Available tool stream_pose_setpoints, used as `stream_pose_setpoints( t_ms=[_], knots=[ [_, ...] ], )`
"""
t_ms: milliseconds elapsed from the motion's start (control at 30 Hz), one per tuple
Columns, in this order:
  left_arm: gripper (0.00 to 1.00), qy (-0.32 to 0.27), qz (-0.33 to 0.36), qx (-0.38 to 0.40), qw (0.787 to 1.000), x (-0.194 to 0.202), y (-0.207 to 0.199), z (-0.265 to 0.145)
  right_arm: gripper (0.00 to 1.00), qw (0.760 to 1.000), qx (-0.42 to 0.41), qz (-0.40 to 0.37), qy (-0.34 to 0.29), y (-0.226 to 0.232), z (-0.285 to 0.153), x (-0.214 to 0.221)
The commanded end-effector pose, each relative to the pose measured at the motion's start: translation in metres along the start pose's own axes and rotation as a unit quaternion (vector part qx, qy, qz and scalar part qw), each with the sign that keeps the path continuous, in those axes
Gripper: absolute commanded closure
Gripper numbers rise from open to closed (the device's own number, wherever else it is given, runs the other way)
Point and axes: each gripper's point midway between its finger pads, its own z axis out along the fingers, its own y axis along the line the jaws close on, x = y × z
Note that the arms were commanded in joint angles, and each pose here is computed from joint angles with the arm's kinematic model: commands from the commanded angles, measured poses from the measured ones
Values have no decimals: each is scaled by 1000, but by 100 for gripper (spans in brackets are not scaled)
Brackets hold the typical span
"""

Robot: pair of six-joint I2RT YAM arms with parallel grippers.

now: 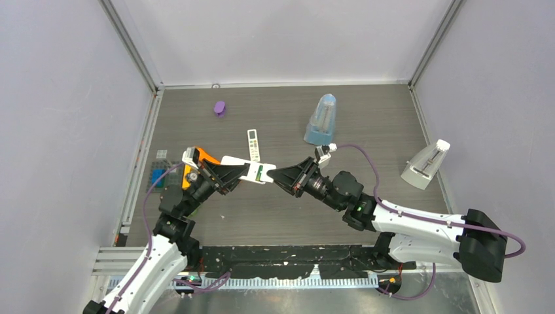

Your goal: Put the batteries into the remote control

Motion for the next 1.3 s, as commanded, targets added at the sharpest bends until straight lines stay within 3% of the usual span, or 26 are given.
stream_pose_setpoints(
  t_ms=[0, 633, 967, 1267],
  knots=[
    [100, -21, 28, 94, 995, -5, -52, -4, 94, 997, 53, -2, 63, -27, -4, 26],
    [100, -21, -9, 80, 997, -5, -51, -5, 95, 995, -19, -83, 46, -15, -11, 20],
    [100, -11, 27, 87, 996, -1, -59, -4, 95, 995, -75, -9, 60, 6, -10, 25],
    [100, -2, 29, 92, 995, 2, -63, -5, 95, 997, -53, -27, 43, -4, -10, 19]
  ],
)
